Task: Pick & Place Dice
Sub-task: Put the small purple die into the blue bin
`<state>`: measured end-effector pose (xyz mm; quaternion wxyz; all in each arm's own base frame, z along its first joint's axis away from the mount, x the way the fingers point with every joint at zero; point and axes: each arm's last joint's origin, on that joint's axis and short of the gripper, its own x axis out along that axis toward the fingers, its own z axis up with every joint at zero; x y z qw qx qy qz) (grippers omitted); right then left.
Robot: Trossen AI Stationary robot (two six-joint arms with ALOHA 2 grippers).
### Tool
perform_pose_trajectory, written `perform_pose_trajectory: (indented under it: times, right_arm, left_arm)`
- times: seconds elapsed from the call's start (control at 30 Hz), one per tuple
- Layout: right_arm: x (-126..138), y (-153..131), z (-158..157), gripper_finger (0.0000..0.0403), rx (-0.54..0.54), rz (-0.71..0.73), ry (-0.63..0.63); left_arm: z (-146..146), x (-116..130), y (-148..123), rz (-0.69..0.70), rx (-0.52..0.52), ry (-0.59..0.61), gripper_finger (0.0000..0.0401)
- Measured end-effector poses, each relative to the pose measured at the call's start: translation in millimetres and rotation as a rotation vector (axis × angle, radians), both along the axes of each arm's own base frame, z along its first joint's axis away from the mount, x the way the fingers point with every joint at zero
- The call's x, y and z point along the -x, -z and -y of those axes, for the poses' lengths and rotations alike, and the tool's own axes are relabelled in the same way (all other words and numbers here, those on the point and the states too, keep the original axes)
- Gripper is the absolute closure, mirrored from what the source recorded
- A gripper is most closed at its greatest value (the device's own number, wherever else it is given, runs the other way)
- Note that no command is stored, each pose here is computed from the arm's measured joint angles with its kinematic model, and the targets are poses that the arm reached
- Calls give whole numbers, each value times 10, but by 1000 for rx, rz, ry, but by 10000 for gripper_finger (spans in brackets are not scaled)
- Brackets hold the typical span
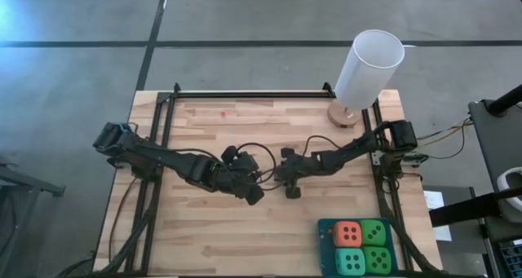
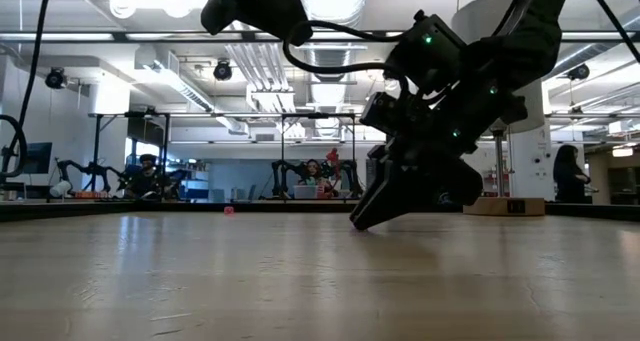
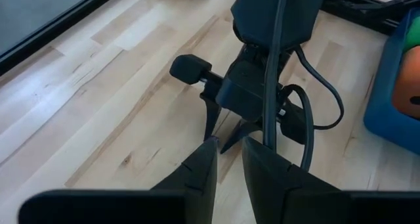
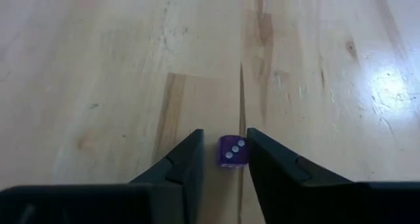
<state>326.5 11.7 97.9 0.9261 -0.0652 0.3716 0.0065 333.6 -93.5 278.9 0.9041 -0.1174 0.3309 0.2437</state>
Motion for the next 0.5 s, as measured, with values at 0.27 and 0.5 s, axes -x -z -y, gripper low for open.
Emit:
perform_pose_trajectory:
  times: [0.27,0.5]
  right_arm:
    - [2,2,0,350,8,-2,-8]
    - [17,-33,0,348,26,-1,-13]
  left_arm:
    - [0,0,0,0,0,0,323]
    - [0,0,0,0,0,0,323]
